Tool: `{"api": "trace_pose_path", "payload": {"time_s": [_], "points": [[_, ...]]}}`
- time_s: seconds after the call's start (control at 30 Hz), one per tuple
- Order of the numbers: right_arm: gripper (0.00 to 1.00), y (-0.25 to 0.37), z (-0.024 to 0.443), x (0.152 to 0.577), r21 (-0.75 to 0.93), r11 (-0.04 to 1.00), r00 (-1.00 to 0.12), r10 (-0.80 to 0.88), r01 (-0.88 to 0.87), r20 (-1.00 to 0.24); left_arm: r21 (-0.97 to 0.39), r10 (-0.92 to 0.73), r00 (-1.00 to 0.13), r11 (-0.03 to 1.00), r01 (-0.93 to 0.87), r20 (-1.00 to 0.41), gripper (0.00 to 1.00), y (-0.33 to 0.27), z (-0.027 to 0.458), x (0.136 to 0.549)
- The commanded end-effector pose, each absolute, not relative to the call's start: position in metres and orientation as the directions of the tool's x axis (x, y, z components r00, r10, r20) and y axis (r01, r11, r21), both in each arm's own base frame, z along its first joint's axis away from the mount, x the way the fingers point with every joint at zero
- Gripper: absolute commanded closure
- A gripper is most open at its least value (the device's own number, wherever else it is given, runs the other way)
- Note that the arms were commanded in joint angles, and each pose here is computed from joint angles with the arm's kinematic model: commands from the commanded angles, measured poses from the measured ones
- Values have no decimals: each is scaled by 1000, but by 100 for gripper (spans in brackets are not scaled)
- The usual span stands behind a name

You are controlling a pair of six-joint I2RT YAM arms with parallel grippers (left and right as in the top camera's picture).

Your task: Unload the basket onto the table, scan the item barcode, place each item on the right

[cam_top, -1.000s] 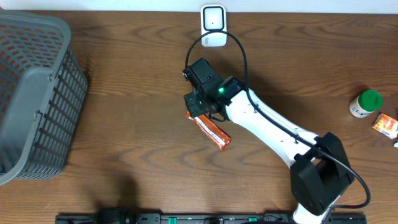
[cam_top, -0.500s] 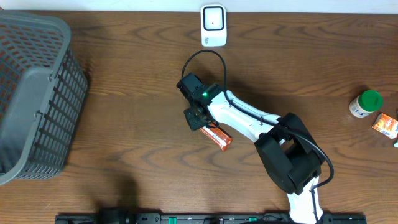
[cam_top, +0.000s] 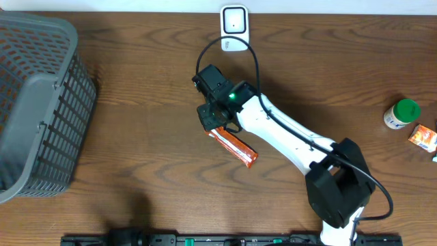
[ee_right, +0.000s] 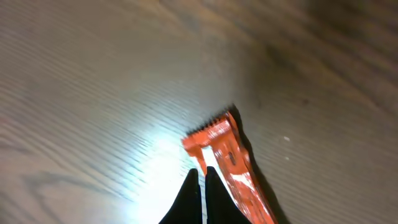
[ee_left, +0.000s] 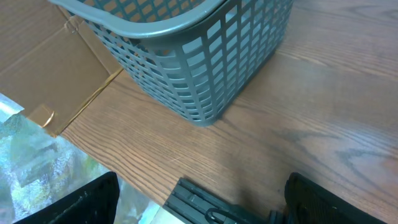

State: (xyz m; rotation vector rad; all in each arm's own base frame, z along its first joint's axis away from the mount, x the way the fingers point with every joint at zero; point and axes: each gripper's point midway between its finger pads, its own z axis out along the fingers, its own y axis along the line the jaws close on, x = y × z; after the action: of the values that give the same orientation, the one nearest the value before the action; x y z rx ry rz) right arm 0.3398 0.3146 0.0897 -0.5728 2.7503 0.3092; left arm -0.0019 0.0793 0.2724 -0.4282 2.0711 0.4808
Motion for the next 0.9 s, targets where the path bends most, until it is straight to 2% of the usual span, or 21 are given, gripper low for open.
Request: {"api": "trace_pose_path", "payload": {"time_s": [0.0,0.2,0.37,0.5,0.73,0.83,0.87], "points": [[99,311,60,329,120,896,-879,-382,-428,-284,196,-120,-557,858,-474,-822,14,80,259,-14],[99,303,6,312,87,904,-901,-402,-419,-164,196,-120,-557,858,-474,-822,14,80,259,-14],[99,302,-2,307,84,903,-903,-408,-421,-136,196,-120,-557,858,-474,-822,14,80,259,-14],[99,309,22,315,95,889,-885,-427,-449,-186,196,-121,-557,858,-475,-822,14,80,259,-14],[99,323,105,332,124,863,-833,-421,-489,-358,196,-121,-557,858,-475,-822,14,80,259,-14],[99,320,120,333,114,866,-825,-413,-486,-386,196,-120,-557,858,-474,-822,14,80,259,-14],[95,317,119,332,108,868,-828,-415,-484,-379,195,-121,-557,858,-474,-822,14,79,259,-14]]}}
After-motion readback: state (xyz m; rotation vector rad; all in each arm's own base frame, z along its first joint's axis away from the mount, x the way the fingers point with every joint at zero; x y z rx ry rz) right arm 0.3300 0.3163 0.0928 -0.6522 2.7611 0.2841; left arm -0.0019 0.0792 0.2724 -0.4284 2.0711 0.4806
